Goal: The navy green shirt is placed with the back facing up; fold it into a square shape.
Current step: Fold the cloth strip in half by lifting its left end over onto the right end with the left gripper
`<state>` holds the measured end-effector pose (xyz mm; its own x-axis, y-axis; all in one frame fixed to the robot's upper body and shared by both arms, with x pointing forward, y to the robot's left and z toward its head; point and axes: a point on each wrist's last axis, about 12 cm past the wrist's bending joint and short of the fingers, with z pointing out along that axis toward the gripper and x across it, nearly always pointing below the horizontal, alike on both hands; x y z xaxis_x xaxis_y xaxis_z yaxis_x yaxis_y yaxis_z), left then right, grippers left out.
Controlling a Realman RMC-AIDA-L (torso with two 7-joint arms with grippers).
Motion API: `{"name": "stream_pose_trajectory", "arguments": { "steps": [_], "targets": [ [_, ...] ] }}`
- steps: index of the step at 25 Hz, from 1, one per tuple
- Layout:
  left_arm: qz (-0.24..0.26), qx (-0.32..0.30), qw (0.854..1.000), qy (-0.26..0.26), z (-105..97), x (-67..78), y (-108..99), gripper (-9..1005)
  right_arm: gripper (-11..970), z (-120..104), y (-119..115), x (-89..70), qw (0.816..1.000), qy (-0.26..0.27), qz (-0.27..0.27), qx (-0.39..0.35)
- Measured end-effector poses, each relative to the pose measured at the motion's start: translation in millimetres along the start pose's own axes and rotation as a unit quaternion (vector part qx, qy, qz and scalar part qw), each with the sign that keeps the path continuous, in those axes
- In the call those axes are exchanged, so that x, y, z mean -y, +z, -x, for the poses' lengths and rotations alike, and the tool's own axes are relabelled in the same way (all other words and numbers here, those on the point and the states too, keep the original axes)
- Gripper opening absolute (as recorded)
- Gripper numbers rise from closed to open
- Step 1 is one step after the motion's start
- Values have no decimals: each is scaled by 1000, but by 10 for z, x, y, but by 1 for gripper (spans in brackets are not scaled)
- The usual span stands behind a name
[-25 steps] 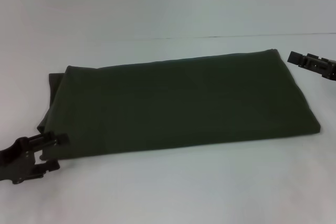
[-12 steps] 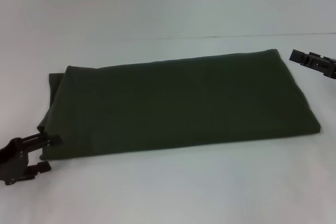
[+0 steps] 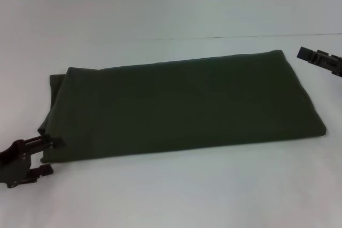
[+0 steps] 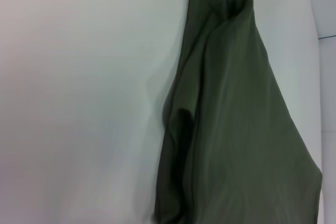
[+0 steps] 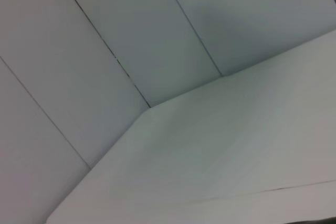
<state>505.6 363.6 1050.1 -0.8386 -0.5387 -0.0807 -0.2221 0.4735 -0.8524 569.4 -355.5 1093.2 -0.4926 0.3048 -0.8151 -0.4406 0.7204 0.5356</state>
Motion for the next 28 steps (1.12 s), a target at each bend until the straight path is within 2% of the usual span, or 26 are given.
{"name": "stream_pose_trajectory", "arguments": {
  "steps": [16, 28],
  "targets": [
    [9, 3, 1000, -3, 27, 4, 65, 919, 909, -25, -17, 31, 1000, 5, -12, 1],
    [20, 19, 1000, 14, 160, 66, 70, 919, 908, -20, -21, 30, 1000, 7, -11, 6]
  ]
}}
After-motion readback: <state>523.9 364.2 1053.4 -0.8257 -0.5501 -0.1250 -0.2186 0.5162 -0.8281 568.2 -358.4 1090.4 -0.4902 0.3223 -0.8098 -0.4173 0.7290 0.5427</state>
